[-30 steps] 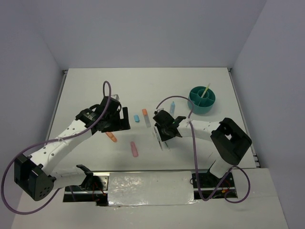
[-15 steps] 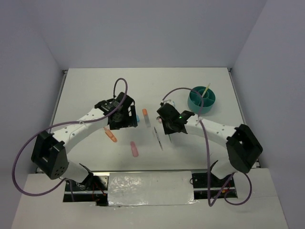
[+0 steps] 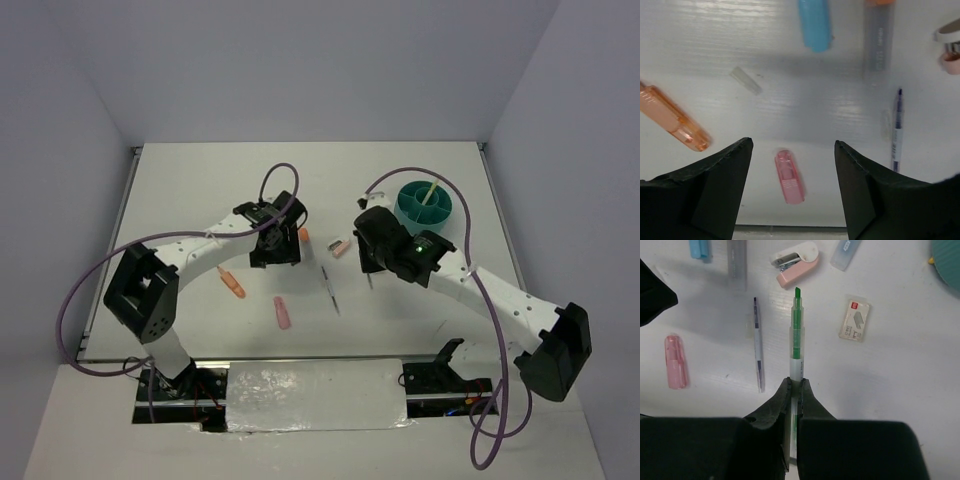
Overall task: Sort the stationery into containers
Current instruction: Close the pen cap on the pen.
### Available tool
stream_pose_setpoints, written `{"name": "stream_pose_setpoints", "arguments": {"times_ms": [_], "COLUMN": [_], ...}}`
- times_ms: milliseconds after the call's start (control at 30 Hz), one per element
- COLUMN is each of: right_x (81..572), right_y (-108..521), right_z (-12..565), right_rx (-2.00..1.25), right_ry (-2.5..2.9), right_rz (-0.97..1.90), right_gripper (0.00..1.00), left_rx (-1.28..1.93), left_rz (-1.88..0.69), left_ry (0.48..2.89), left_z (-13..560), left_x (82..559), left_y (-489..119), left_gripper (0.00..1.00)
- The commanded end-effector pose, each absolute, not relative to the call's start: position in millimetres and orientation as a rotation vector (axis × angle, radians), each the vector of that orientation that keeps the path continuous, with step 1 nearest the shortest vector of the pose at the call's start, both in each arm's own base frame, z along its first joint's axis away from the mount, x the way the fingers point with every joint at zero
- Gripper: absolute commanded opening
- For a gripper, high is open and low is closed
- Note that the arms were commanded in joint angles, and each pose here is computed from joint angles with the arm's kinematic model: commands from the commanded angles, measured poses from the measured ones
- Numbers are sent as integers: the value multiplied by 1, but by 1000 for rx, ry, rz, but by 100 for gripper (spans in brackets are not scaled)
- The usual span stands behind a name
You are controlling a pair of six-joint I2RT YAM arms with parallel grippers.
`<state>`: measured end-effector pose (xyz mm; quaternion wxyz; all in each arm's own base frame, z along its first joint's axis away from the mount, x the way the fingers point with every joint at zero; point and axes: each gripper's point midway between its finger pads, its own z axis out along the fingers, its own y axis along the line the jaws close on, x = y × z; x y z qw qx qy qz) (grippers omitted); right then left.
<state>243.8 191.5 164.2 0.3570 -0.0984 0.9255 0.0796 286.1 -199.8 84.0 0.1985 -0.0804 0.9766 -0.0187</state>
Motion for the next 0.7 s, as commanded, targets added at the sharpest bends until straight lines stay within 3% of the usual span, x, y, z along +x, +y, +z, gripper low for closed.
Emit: {"name": "stream_pose_setpoints", "arguments": {"times_ms": [0, 100, 433, 667], "right_x": [237, 233, 218, 214], "right_y": [173, 168, 154, 152], "right_z": [172, 175, 166, 166], "right_rx": [-214, -195, -200, -208], "right_ry": [2381, 2378, 2393, 2383], "right_rz": [154, 159, 160, 174], "right_gripper": [0, 0, 0, 0], "left_rx": [-221, -296, -362, -396], "left_rz": [-109, -120, -78, -72], "left_ry": [2718, 2694, 2770, 2792], "left_z": [100, 103, 75, 58], "left_x": [285, 281, 284, 283], "left_y": [-226, -242, -289, -297], "left_gripper": [78, 77, 59, 53]}}
